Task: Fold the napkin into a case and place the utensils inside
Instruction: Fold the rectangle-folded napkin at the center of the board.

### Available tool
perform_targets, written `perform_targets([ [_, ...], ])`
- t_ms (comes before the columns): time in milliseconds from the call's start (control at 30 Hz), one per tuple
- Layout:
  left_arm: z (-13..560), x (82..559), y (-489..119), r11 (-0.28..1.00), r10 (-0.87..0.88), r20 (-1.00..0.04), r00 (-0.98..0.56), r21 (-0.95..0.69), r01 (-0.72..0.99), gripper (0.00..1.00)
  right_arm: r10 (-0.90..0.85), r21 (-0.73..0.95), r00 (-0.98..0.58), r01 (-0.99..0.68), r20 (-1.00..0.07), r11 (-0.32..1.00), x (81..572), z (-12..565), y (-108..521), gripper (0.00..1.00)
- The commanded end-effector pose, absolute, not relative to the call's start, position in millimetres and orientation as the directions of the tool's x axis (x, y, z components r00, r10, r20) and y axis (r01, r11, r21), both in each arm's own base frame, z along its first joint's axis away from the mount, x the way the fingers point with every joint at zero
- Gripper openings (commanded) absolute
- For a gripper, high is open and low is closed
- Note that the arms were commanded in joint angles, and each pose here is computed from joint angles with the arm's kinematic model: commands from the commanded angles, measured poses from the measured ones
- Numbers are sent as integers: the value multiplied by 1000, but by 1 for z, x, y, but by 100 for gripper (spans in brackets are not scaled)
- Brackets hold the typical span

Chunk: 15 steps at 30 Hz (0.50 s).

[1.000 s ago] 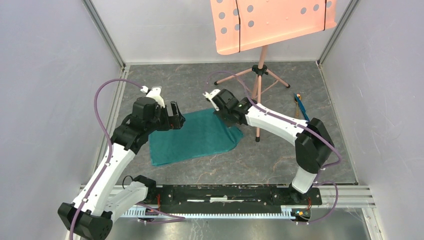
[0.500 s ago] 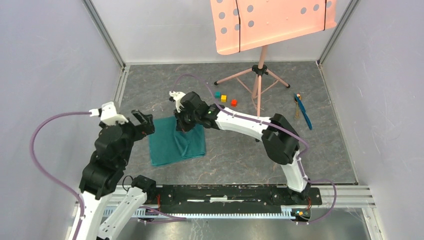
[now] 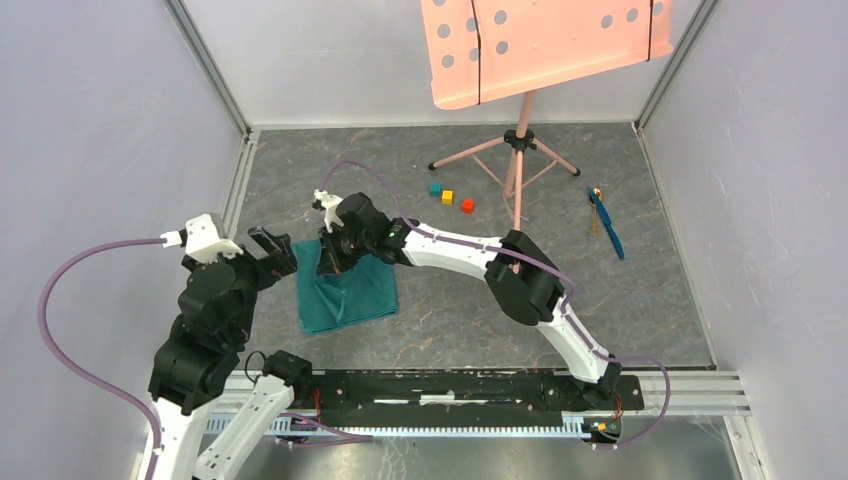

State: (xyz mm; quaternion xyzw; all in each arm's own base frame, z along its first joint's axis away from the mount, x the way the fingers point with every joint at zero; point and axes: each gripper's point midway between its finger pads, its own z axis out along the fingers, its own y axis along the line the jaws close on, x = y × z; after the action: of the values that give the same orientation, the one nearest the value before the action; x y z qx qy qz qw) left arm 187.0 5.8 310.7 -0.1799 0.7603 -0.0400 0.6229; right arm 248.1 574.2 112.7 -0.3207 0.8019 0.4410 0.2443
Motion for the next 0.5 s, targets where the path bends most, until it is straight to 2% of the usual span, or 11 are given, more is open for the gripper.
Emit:
perform_targets([
  [0,325,188,10,929,-320,-938,-129,-284,-238,100,-235,574,-657,-746,-716,339,251,141,595,0],
  [267,326,188,9,930,-320,-938,-134,-284,-232,100,-232,574,-658,-745,-717,340,257,122,603,0],
  [300,326,188,9,930,-319,-938,-135,-283,-232,100,-233,574,-655,-749,-719,331,257,119,605,5],
  [333,327,188,9,930,-320,-938,-134,-284,-232,100,-242,583,-660,-747,-711,320,255,115,605,21],
  [367,327,187,9,930,-320,-938,-133,-285,-231,100,-237,595,-659,-749,-714,290,256,118,609,31],
  [400,328,187,9,930,-321,-938,-131,-286,-231,100,-250,623,-671,-742,-698,249,252,121,610,36],
  [433,328,187,9,930,-321,-938,-132,-286,-230,100,-236,647,-677,-736,-697,202,249,130,610,52],
  [467,328,186,10,930,-321,-938,-130,-286,-231,100,-225,653,-680,-733,-697,191,247,142,605,60],
])
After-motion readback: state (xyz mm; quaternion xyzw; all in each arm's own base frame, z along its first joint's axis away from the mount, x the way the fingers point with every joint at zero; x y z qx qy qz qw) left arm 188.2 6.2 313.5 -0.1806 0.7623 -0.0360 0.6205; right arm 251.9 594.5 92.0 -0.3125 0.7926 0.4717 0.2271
